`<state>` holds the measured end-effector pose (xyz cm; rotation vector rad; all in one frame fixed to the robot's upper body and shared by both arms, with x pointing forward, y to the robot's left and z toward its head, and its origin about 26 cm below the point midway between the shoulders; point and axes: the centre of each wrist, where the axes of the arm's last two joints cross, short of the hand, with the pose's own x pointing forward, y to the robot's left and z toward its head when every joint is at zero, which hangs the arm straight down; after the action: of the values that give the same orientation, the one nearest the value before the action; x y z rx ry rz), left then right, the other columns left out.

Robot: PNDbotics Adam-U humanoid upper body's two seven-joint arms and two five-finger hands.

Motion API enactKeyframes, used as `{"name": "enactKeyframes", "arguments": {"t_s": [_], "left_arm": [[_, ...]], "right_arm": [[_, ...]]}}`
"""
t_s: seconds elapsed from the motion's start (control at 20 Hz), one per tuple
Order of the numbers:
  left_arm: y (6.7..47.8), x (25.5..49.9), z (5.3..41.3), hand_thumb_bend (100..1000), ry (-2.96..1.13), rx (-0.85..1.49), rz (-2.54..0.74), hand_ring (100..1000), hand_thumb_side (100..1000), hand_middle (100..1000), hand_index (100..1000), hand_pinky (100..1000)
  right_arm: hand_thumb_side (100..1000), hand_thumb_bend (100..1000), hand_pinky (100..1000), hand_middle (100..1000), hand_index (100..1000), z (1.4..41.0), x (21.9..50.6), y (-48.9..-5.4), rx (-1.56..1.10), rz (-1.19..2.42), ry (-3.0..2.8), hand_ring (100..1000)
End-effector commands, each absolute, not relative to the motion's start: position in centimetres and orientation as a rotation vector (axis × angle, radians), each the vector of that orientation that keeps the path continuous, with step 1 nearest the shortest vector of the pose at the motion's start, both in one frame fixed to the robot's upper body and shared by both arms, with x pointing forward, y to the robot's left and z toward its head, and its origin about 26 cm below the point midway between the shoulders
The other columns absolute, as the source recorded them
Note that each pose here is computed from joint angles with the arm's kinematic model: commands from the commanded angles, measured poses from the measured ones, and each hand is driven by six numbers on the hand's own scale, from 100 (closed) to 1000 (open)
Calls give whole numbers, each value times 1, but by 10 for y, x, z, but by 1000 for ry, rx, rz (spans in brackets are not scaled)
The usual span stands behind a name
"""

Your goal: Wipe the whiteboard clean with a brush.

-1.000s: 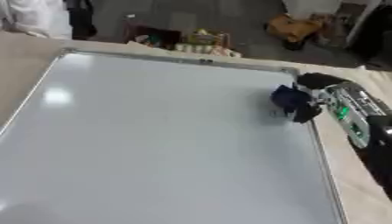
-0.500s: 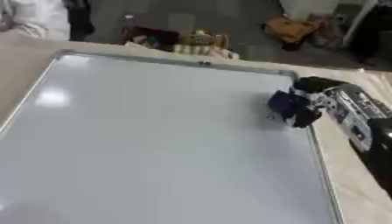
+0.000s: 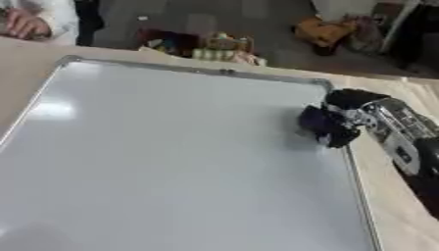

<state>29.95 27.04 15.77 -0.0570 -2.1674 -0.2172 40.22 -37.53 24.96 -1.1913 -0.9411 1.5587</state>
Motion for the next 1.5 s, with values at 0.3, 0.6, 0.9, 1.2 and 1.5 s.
{"name": "enactKeyframes", "arguments": {"t_s": [0.3, 0.6, 0.9, 1.2, 1.5], "left_arm": [[269, 298, 162, 100, -2176, -65, -228, 361, 928, 440, 479, 581], [269, 298, 162, 100, -2175, -65, -225, 362, 929, 441, 479, 581], [270, 298, 162, 100, -2172, -65, -224, 362, 929, 441, 479, 581], [270, 298, 161, 100, -2170, -67, -227, 363, 929, 442, 480, 581], [269, 298, 161, 100, -2169, -67, -230, 363, 929, 442, 480, 582]], "right_arm": [[265, 100, 486, 164, 213, 250, 393, -365, -1193, 1650, -945, 488], [265, 100, 484, 164, 214, 250, 387, -355, -1189, 1702, -961, 486], [265, 100, 482, 165, 213, 250, 383, -349, -1187, 1732, -967, 484], [263, 100, 483, 167, 213, 250, 379, -345, -1180, 1758, -973, 484], [266, 100, 484, 168, 212, 253, 379, -346, -1204, 1748, -972, 484]]}}
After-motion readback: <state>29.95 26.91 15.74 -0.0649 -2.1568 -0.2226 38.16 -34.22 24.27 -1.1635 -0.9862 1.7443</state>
